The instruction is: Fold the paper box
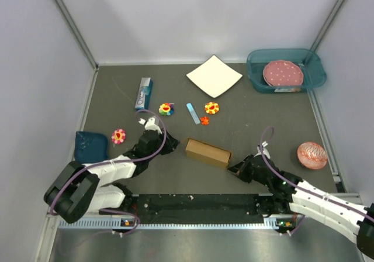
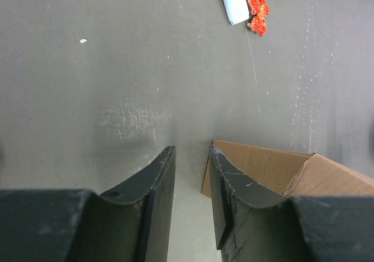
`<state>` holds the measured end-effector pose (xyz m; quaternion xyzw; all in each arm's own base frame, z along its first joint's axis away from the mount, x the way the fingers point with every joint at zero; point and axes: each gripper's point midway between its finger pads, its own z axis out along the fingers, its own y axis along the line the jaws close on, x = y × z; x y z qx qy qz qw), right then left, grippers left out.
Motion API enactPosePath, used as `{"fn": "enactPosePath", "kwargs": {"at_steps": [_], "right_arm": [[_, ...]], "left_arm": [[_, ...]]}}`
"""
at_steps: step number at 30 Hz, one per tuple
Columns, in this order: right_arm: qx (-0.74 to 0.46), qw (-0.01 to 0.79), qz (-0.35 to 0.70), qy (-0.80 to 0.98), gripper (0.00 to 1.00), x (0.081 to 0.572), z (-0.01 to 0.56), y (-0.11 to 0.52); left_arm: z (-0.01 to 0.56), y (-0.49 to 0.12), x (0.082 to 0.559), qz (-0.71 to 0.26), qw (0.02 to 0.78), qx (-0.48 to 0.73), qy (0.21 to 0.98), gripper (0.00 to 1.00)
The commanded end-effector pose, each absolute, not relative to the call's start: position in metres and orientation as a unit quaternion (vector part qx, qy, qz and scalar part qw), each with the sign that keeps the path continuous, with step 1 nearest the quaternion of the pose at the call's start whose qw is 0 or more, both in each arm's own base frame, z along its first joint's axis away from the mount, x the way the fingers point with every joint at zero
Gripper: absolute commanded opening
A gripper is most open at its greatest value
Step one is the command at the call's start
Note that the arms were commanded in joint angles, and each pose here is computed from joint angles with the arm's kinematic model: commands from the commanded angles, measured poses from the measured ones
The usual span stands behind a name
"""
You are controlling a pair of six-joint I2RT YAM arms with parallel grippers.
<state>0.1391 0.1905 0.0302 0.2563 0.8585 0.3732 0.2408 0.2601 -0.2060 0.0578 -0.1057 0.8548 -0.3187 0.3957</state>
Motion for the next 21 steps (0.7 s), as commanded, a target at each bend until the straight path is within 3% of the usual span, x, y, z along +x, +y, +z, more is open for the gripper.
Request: {"fn": "enactPosePath", "kwargs": {"at_steps": [1, 7, 21], "right_arm": [[0.260, 0.236, 0.416, 0.839, 0.00, 0.141, 0.038, 0.203], [0.261, 0.222, 0.414, 0.843, 0.00, 0.141, 0.030, 0.209], [0.308, 0.274, 0.365, 0.835, 0.00, 0.166, 0.020, 0.170]], "left_arm": [[0.076, -0.211, 0.268, -0.341, 0.416, -0.106, 0.836, 0.35], [0.076, -0.204, 0.263, -0.333, 0.421, -0.108, 0.837, 0.35], [0.075, -0.194, 0.257, -0.315, 0.429, -0.101, 0.841, 0.36]]}}
